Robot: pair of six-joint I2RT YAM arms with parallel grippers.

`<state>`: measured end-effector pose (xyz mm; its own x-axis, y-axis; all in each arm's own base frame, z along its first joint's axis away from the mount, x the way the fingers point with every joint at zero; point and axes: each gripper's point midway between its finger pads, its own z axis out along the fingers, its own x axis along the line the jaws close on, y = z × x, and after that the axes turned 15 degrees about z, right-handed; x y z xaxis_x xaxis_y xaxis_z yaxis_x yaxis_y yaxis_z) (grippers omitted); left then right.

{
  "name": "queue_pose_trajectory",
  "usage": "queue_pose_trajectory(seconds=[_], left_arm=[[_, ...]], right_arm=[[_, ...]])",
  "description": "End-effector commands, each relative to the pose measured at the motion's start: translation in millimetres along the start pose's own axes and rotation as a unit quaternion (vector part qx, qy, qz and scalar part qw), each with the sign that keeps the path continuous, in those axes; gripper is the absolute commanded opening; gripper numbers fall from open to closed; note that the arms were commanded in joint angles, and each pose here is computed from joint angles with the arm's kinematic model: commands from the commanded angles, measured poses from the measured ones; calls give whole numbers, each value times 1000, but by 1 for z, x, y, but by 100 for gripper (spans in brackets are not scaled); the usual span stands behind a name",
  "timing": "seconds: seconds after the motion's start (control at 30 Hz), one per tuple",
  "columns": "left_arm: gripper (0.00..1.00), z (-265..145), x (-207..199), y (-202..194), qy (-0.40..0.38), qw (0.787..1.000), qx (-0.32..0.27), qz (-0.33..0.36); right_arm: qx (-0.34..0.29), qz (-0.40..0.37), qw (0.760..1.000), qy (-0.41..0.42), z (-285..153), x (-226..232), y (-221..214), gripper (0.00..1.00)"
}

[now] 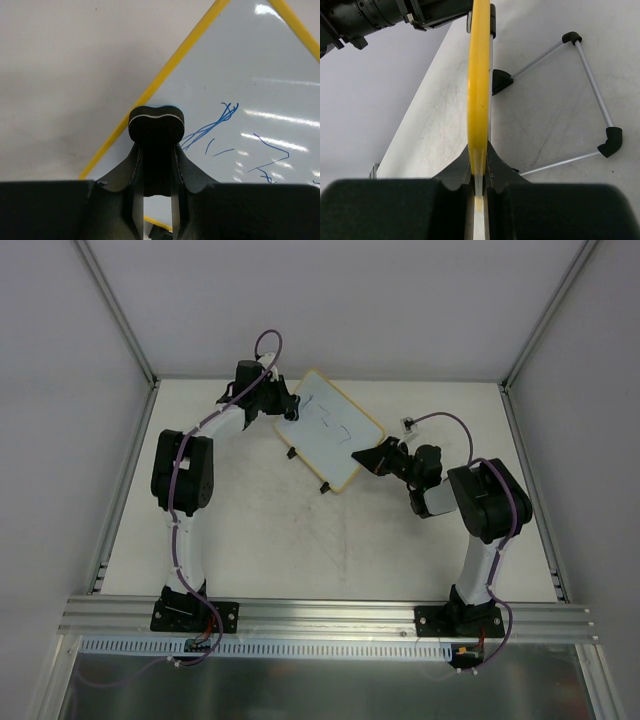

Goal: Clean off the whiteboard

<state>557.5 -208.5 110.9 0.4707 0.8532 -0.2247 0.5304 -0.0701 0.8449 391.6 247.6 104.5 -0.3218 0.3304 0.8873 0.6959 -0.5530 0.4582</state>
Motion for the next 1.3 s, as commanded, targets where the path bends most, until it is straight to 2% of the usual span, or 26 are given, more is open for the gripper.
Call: queue_pose_trajectory(seconds=[0.0, 0.3, 0.53, 0.57, 1.03, 1.27], left_arm=[[0, -4, -19, 23, -25, 999, -23, 31], [0, 3, -52, -6, -45, 998, 6, 40], [0, 5, -118, -32, -79, 994, 28, 66], [0, 5, -129, -46, -85, 993, 39, 65], [0, -33, -211, -94, -159, 984, 36, 77], [0, -38, -220, -115, -175, 981, 45, 75]], right_arm=[[8, -83, 989, 118, 7, 55, -3, 0], [9, -84, 989, 119, 7, 56, -3, 0], [9, -84, 989, 120, 7, 56, -2, 0], [10, -85, 989, 121, 7, 57, -3, 0], [12, -86, 988, 125, 8, 59, -3, 0], [14, -88, 988, 127, 6, 61, -4, 0]])
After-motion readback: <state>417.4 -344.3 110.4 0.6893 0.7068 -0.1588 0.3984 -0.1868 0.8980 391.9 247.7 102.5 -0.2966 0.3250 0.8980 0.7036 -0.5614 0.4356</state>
